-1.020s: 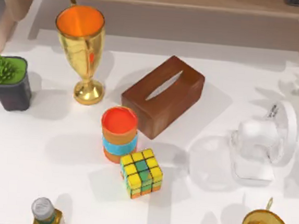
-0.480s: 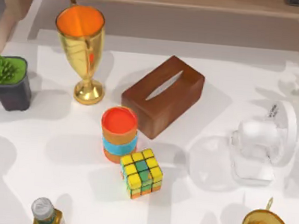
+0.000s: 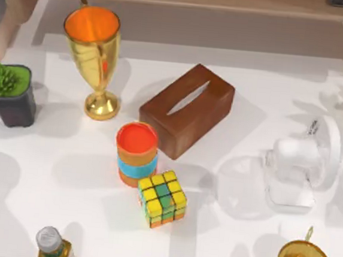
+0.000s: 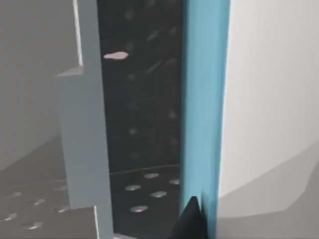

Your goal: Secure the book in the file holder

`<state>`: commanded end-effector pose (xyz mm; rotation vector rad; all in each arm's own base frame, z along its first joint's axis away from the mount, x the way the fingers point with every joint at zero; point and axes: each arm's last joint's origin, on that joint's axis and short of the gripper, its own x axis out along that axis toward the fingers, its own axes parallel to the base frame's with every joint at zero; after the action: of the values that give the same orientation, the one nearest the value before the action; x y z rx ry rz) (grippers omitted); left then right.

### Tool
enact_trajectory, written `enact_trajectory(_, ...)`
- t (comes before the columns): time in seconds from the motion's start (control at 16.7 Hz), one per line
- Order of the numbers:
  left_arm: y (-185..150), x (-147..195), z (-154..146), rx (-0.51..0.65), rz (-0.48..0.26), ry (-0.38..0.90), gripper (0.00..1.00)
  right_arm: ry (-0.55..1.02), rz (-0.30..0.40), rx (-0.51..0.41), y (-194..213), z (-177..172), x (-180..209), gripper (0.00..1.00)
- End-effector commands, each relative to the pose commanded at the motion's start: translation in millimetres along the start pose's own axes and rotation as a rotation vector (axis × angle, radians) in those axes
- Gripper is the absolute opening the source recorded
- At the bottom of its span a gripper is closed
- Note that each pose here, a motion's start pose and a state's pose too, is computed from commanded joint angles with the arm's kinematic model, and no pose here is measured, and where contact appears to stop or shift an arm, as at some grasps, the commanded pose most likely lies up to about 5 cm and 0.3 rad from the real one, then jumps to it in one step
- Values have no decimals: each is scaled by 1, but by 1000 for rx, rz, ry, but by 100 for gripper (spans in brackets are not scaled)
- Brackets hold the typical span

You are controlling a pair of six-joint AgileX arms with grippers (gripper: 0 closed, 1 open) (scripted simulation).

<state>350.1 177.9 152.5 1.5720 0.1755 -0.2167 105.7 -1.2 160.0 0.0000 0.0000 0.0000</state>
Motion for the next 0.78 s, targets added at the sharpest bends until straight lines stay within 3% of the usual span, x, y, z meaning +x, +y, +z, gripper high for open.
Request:
enact_trajectory(0.6,0,28,1,-2,-7,-6,0,0,0,0,0,0,0,100)
enact_trajectory(0.78,0,28,1,-2,-7,-6,23,0,0,0,0,0,0,100)
